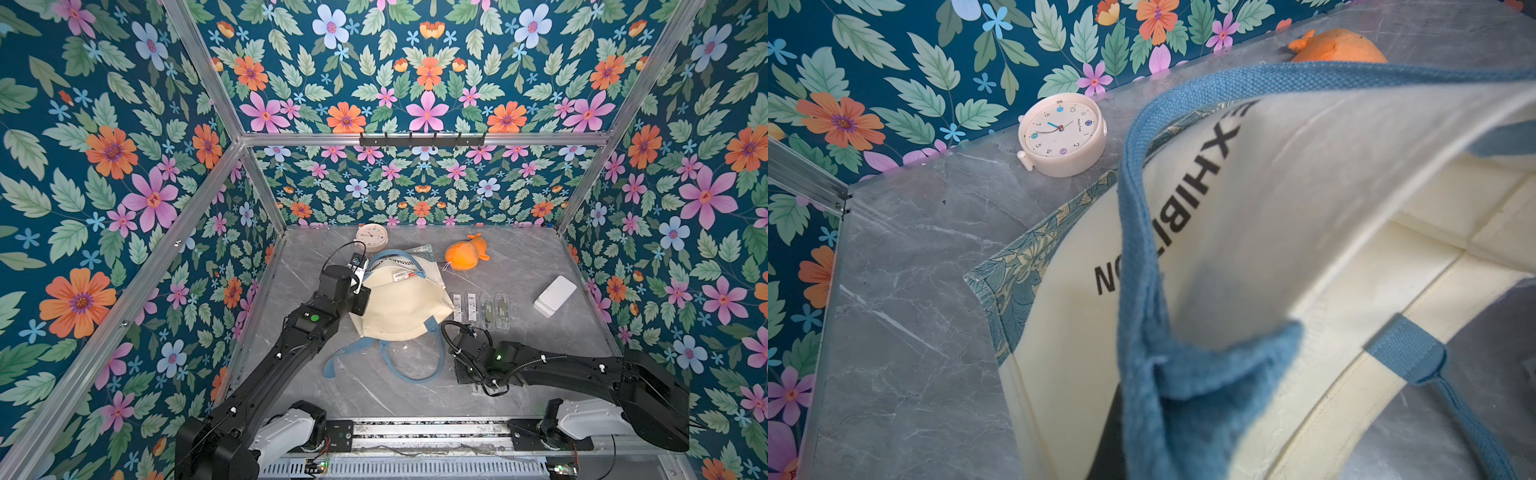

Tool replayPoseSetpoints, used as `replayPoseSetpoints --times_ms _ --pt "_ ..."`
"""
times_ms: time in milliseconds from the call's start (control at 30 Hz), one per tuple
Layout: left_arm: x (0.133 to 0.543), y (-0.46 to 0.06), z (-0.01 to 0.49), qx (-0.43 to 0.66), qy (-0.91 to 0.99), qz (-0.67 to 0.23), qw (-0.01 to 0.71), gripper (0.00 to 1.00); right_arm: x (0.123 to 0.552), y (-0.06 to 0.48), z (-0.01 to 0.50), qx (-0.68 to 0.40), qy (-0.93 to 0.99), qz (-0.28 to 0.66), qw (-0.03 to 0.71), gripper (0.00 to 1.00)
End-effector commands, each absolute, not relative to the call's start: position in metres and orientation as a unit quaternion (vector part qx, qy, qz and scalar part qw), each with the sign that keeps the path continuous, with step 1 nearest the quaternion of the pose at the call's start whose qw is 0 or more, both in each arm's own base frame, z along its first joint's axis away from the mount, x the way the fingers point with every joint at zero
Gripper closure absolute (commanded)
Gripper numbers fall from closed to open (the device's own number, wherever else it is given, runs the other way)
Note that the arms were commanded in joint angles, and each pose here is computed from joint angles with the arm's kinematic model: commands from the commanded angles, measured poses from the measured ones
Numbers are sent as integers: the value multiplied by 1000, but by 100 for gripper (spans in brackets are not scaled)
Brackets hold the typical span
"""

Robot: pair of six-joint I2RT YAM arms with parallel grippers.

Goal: Take out the compass set from the canvas bag
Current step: Adjust the compass set at the center of the board, then pick up the compass set from the canvas bag.

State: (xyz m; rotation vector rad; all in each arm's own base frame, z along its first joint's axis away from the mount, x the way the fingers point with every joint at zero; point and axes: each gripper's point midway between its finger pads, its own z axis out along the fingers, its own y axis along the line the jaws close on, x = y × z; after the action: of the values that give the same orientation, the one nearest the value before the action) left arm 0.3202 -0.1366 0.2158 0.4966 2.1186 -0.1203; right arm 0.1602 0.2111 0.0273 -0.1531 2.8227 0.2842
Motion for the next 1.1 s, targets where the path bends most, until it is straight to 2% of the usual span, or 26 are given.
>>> replayPoseSetpoints --times_ms 0,100,200,267,367,467,600,633,700,900,1067 --pt "324 -140 226 200 852 -57 481 100 163 207 33 -50 982 90 157 64" --pt "323 -139 226 201 853 -56 479 100 169 229 71 -131 966 119 190 63" --pt "323 -140 226 204 852 -58 479 100 177 273 123 -282 897 166 297 61" --pt "323 -142 226 205 852 -61 478 100 187 291 146 -366 842 164 361 61" --pt "323 -144 225 208 851 -66 477 100 210 324 173 -488 742 116 445 61" --pt "323 -146 228 211 850 -69 478 100 244 355 171 -579 647 23 496 61" --pt "323 -148 231 214 848 -75 480 100 316 370 164 -596 633 -15 494 60" --pt "322 -148 231 214 848 -76 479 100 329 373 148 -604 633 -24 484 60" --pt "321 -148 232 215 848 -78 479 100 355 381 137 -615 617 -51 488 56" --pt "317 -147 235 216 846 -81 481 100 403 398 103 -652 575 -124 478 45" --pt "315 -147 238 216 844 -83 485 100 432 404 105 -564 653 -118 491 42"
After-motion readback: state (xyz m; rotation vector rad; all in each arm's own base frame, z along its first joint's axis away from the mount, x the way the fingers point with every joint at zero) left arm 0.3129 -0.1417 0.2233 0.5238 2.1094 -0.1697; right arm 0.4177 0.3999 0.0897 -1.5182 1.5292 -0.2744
